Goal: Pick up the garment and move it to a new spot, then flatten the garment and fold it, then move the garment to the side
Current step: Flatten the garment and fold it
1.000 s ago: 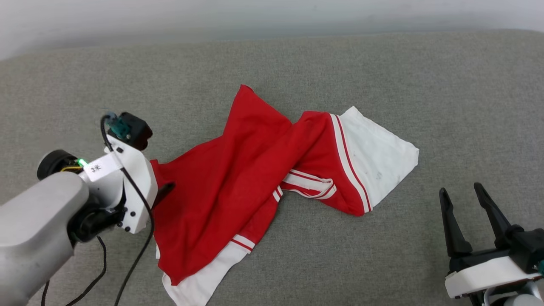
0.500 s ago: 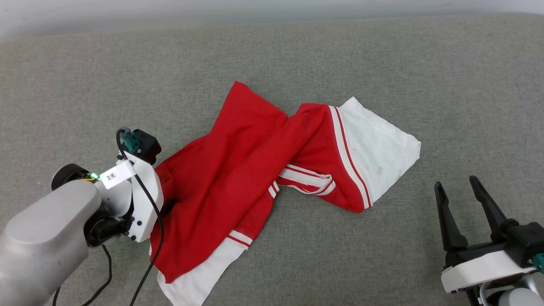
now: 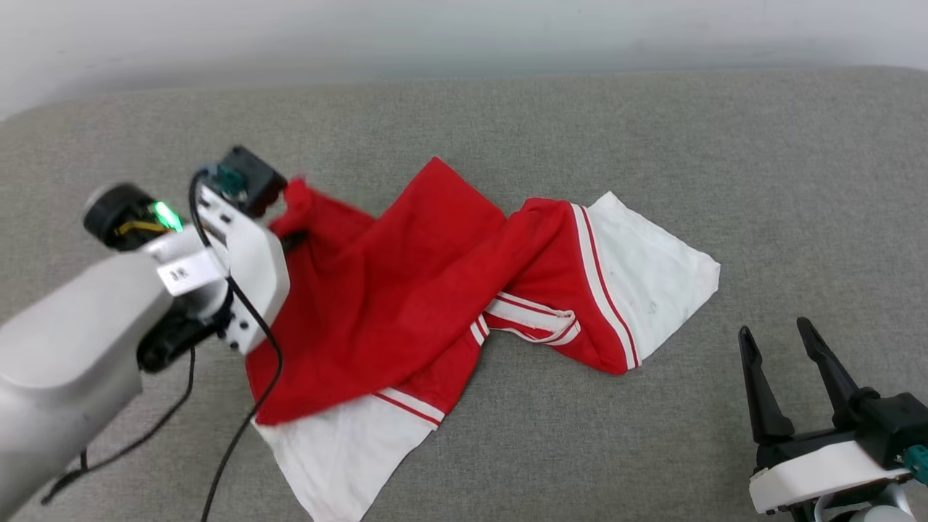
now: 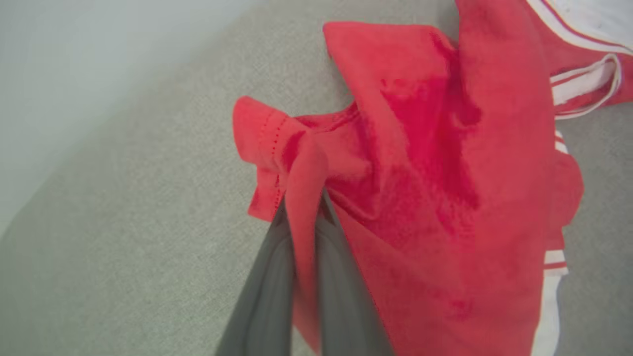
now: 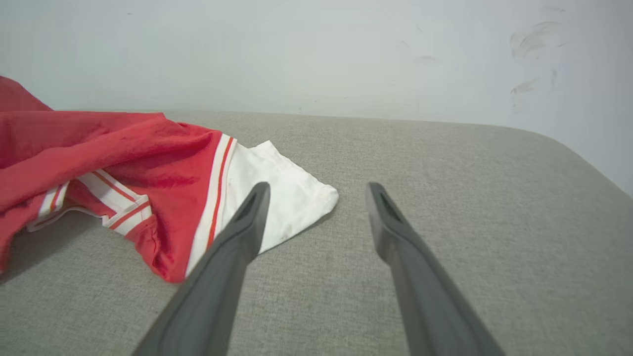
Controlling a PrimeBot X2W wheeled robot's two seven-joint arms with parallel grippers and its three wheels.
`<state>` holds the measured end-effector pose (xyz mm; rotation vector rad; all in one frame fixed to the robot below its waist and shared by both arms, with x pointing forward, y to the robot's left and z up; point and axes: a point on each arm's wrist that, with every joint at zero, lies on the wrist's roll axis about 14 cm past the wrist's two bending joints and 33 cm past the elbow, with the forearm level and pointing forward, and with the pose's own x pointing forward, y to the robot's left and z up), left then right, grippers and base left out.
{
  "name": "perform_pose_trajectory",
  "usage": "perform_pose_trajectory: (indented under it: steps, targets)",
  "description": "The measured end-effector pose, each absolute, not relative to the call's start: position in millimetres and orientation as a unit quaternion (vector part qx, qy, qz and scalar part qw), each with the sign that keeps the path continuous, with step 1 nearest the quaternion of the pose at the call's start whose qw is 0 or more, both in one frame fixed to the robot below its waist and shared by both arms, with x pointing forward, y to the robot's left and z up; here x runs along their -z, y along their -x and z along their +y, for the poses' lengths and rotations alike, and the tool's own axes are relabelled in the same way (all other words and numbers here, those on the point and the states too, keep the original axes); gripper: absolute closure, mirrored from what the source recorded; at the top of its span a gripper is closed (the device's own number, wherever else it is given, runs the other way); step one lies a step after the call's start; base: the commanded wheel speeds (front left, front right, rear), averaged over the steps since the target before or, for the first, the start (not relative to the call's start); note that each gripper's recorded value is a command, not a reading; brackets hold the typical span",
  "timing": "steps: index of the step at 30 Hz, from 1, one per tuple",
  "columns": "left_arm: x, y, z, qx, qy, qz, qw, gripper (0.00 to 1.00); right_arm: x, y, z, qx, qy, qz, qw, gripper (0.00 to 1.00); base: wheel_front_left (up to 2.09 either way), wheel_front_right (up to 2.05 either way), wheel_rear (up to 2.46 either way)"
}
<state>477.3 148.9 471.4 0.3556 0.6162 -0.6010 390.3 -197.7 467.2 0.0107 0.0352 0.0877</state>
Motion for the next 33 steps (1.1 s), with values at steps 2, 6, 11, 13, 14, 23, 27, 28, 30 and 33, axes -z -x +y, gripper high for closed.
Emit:
perform_pose_trajectory:
  steps: [2, 6, 11, 13, 14, 23, 27, 28, 30, 33]
  targets:
    - [-498, -486, 147, 0.287, -0.181, 0.257, 0.905, 1.00, -469, -389, -196, -0.045, -0.006, 0.015, 0.999, 0.00, 0.00, 0.00, 0.00]
    - [-542, -502, 132, 0.292, -0.197, 0.189, 0.917, 1.00, -472, -389, -197, -0.044, -0.007, 0.010, 0.999, 0.00, 0.00, 0.00, 0.00]
    - [-575, -527, 109, 0.301, -0.218, 0.128, 0.920, 1.00, -473, -395, -202, -0.036, -0.006, 0.007, 0.999, 0.00, 0.00, 0.00, 0.00]
    - [-580, -544, 91, 0.310, -0.223, 0.107, 0.918, 1.00, -472, -399, -206, -0.027, -0.007, 0.007, 1.000, 0.00, 0.00, 0.00, 0.00]
    - [-577, -549, 87, 0.312, -0.222, 0.107, 0.917, 1.00, -472, -400, -207, -0.024, -0.006, 0.007, 1.000, 0.00, 0.00, 0.00, 0.00]
    - [-495, -575, 59, 0.340, -0.197, 0.196, 0.898, 1.00, -464, -404, -221, -0.002, 0.004, 0.017, 1.000, 0.00, 0.00, 0.00, 0.00]
    - [-437, -563, 61, 0.342, -0.182, 0.275, 0.880, 1.00, -464, -405, -227, 0.006, 0.011, 0.018, 1.000, 0.00, 0.00, 0.00, 0.00]
    - [-424, -559, 65, 0.339, -0.181, 0.295, 0.875, 1.00, -463, -405, -228, 0.007, 0.012, 0.019, 1.000, 0.00, 0.00, 0.00, 0.00]
    - [-400, -549, 73, 0.331, -0.174, 0.336, 0.865, 1.00, -463, -405, -229, 0.009, 0.014, 0.020, 1.000, 0.00, 0.00, 0.00, 0.00]
    - [-381, -541, 83, 0.318, -0.165, 0.372, 0.856, 1.00, -463, -405, -230, 0.009, 0.016, 0.020, 1.000, 0.00, 0.00, 0.00, 0.00]
